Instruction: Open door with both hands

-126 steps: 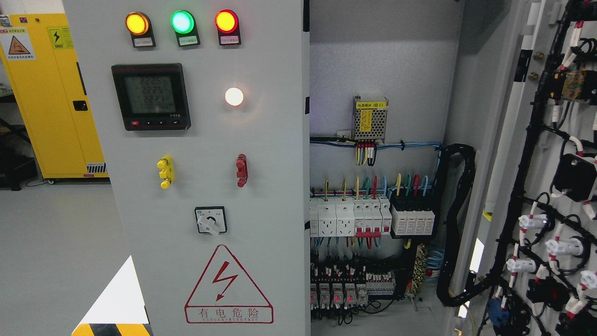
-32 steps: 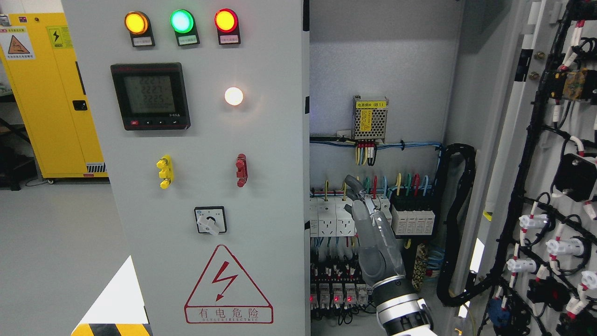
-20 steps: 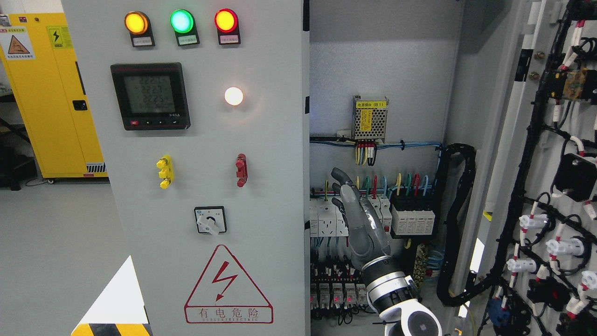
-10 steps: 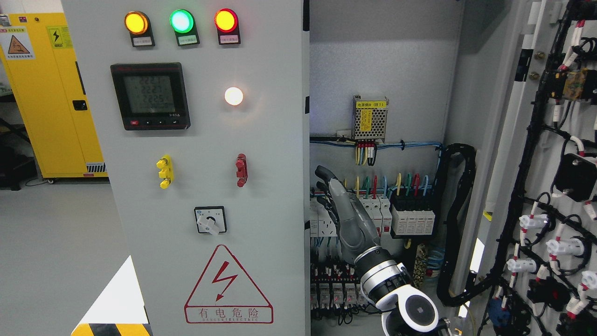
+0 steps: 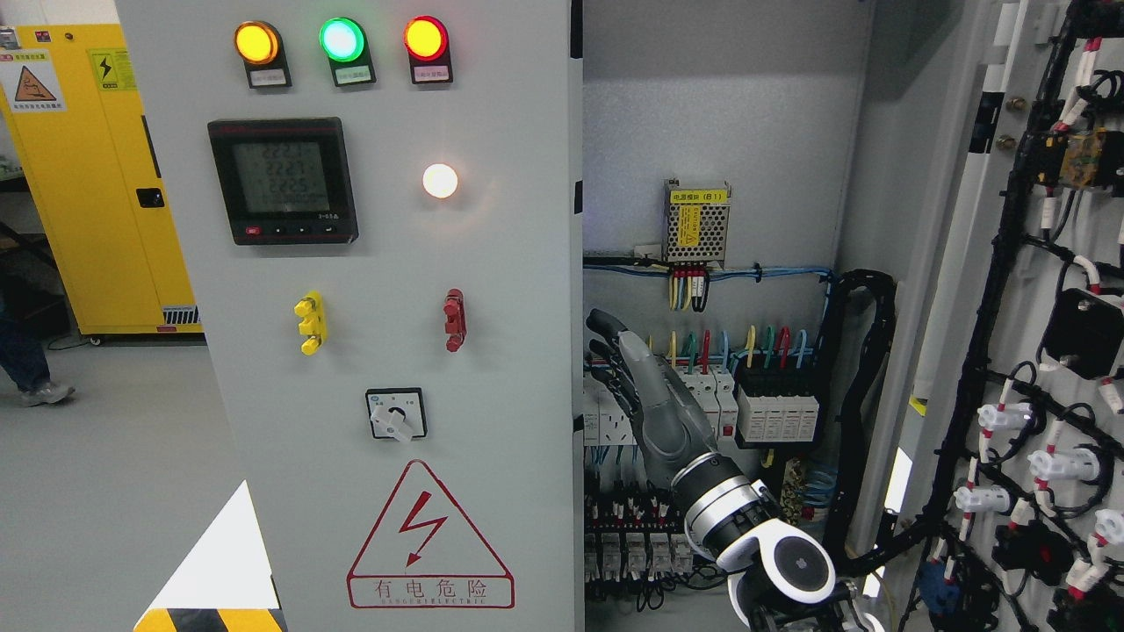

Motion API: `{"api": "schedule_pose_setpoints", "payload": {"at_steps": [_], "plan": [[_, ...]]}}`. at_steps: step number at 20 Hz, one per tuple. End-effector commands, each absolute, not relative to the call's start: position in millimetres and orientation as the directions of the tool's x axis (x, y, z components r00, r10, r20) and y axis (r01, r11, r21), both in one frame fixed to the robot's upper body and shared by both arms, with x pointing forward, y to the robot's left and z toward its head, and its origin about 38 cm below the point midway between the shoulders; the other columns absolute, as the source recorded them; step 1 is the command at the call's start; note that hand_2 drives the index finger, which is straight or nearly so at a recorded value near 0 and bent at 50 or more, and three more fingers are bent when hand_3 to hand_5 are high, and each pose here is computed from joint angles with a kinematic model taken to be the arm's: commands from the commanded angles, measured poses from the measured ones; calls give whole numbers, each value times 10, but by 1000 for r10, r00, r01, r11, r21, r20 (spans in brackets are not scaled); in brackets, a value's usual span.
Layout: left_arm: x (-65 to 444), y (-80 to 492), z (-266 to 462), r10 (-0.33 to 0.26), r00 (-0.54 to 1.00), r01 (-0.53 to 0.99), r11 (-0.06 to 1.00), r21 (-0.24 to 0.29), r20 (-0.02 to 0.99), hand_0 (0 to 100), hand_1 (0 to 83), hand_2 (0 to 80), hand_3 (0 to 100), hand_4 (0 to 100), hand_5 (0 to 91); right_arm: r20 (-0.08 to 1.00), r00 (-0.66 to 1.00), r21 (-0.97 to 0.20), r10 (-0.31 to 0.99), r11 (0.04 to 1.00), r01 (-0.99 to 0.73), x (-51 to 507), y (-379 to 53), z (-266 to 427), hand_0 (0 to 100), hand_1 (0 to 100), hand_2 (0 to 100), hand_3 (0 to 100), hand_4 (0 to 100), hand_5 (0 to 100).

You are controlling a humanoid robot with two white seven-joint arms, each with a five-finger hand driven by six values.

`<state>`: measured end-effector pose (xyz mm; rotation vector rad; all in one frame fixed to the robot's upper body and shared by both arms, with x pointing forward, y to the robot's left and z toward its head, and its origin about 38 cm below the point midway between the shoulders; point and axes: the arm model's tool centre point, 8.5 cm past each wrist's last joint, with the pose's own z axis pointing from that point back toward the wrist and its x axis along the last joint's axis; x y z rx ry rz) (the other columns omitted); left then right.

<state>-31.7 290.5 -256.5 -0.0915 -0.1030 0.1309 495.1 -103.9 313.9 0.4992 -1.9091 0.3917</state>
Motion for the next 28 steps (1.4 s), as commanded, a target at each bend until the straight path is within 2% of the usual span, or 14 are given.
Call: {"api": "schedule_pose_setpoints", "payload": {"at_steps": [1,6,11,18,21,28], "plan": [[-312,2902,-2566,135,986,-126,987,-98,97,262,23,0,0,0,0,933,-321,-27,-165,855,-518,5039,-1141,3115,214,66,0,0,0,0],[-312,2902,-2566,134,986,-124,987,-98,97,262,23,0,0,0,0,933,-321,-48,-164,826,-561,5049,-1109,3146,214,66,0,0,0,0],[-312,2902,-2566,134,986,-124,987,-98,97,263,22,0,0,0,0,929,-270,36,-253,788,-615,5071,-1104,3132,214,66,0,0,0,0],[-312,2902,-2566,134,986,-124,987,-98,97,263,22,0,0,0,0,931,-262,47,-254,796,-604,5200,-1254,3186,214,66,0,0,0,0],[-312,2902,-2566,134,986,-124,987,-98,97,263,22,0,0,0,0,932,-258,20,-253,748,-663,5157,-1197,3167,214,65,0,0,0,0],[-312,2902,-2566,134,986,-124,987,-98,97,263,21,0,0,0,0,932,-258,15,-255,738,-674,5154,-1194,3175,215,64,0,0,0,0]]}}
